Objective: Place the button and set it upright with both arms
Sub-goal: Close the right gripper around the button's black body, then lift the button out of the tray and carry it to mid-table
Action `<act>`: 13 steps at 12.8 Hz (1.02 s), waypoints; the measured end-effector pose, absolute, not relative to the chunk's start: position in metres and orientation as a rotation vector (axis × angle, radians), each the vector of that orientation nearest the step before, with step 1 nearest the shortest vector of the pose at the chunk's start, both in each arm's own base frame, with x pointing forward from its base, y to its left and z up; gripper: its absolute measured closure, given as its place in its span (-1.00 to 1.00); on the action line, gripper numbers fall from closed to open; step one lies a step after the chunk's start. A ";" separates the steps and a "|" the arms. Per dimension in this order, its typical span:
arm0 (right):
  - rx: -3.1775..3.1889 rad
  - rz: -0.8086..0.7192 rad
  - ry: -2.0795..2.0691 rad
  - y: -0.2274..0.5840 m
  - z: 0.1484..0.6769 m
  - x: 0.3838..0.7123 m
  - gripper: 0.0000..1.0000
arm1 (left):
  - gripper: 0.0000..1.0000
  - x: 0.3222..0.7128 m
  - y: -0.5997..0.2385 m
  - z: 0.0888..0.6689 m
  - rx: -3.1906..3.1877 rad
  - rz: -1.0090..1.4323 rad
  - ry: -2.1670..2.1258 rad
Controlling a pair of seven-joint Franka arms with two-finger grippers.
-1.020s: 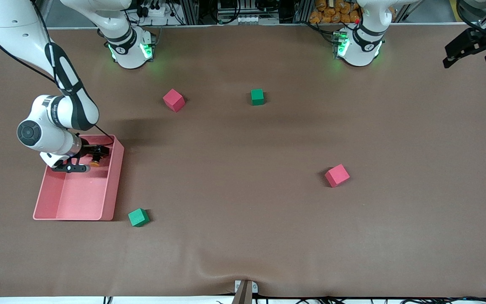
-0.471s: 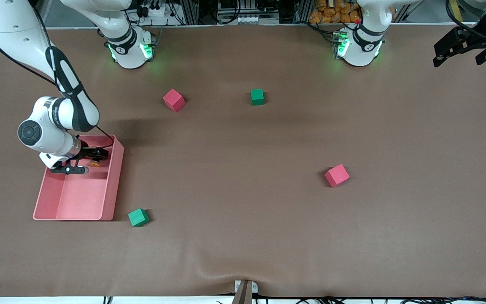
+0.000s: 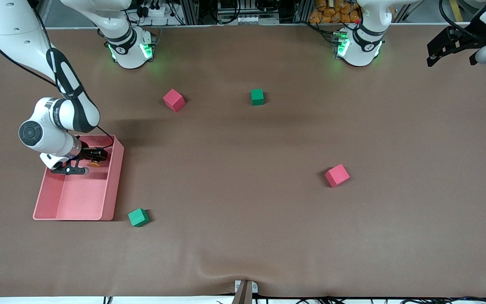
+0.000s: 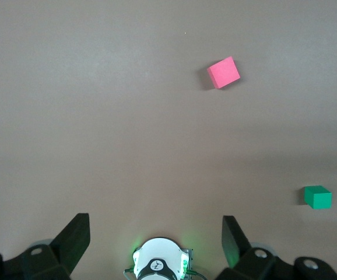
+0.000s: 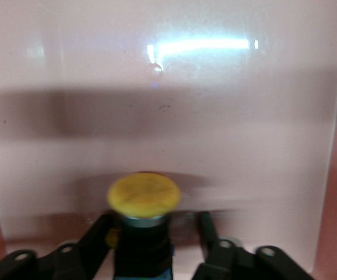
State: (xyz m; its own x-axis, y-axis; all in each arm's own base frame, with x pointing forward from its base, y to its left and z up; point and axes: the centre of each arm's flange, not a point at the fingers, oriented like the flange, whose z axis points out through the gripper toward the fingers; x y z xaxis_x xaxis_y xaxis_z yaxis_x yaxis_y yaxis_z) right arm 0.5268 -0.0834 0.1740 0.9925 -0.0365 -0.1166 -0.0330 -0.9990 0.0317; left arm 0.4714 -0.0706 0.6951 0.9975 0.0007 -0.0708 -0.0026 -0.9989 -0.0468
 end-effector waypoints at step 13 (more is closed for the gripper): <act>3.091 0.052 0.113 -0.089 0.244 0.576 0.18 | -1.00 0.460 -0.089 0.701 -3.078 0.138 -0.006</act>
